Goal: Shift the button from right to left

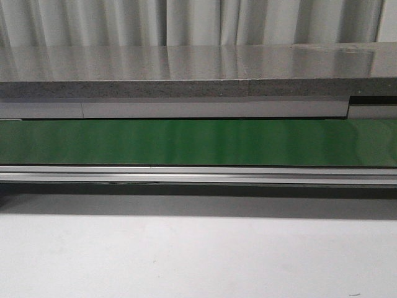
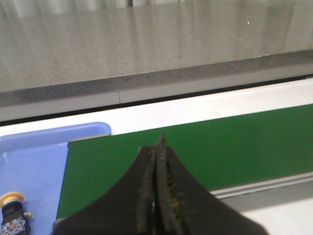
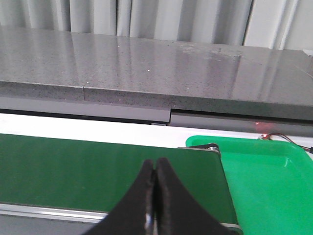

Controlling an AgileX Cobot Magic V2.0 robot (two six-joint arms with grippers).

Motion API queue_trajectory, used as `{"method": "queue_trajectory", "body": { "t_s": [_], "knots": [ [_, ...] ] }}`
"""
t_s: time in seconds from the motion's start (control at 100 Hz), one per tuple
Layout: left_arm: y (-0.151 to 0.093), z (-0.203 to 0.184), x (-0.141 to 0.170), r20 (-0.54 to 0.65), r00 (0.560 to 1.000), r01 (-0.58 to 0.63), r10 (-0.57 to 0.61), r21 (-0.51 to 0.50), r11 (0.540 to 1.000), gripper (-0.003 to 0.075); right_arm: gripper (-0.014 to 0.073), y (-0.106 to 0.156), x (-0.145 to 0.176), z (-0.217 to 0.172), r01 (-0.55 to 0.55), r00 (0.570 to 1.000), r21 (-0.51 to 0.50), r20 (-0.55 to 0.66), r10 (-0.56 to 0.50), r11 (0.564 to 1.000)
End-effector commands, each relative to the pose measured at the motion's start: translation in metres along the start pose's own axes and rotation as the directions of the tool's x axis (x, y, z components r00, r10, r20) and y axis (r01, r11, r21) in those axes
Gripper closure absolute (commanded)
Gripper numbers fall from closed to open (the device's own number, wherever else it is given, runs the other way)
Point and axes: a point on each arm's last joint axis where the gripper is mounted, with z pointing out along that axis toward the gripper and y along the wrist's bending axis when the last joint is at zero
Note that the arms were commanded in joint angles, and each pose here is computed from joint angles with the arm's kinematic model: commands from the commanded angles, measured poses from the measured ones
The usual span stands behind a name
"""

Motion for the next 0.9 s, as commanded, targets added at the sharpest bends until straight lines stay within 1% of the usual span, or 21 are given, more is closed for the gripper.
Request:
{"method": "queue_trajectory", "body": {
  "t_s": [0.0,0.11,0.17,0.24,0.39,0.56,0.72,0.76,0.8,0.89],
  "knots": [
    [0.002,-0.003,-0.009,0.198,0.98,-0.001,0.008,-0.035,0.999,0.0741,0.0662,-0.001,-0.014,-0.002,0.009,0.996,0.007,0.085,-0.009,1.0],
    [0.004,-0.002,0.009,0.301,0.953,-0.012,0.035,-0.078,0.997,0.0741,0.0662,-0.001,-0.014,-0.002,0.009,0.996,0.007,0.085,-0.009,1.0],
    [0.005,-0.003,0.018,0.333,0.943,0.029,0.0,-0.083,0.996,0.0741,0.0662,-0.001,-0.014,-0.002,0.009,0.996,0.007,0.085,-0.009,1.0],
    [0.005,-0.003,0.032,0.315,0.948,0.065,-0.035,-0.086,0.994,0.0741,0.0662,-0.001,-0.014,-0.002,0.009,0.996,0.007,0.085,-0.009,1.0],
    [0.005,-0.005,0.06,0.291,0.956,0.068,-0.034,-0.109,0.992,0.0741,0.0662,-0.001,-0.014,-0.002,0.009,0.996,0.007,0.085,-0.009,1.0],
    [0.002,-0.011,0.088,0.319,0.947,0.072,-0.034,-0.108,0.992,0.0741,0.0662,-0.001,-0.014,-0.002,0.009,0.996,0.007,0.085,-0.009,1.0],
    [0.0,-0.014,0.117,0.365,0.93,0.096,-0.053,-0.102,0.99,0.0741,0.0662,-0.001,-0.014,-0.002,0.009,0.996,0.007,0.085,-0.009,1.0],
    [0.0,-0.011,0.12,0.37,0.927,0.098,-0.051,-0.108,0.989,0.0741,0.0662,-0.001,-0.014,-0.001,0.009,0.996,0.007,0.084,-0.009,1.0],
    [0.0,-0.01,0.124,0.325,0.944,0.098,-0.058,-0.108,0.989,0.0741,0.0662,-0.001,-0.014,-0.001,0.009,0.996,0.006,0.083,-0.009,1.0],
    [0.0,-0.01,0.125,0.312,0.948,0.098,-0.059,-0.111,0.989,0.0741,0.0662,-0.001,-0.014,-0.001,0.009,0.997,0.006,0.083,-0.009,1.0]
  ]
}}
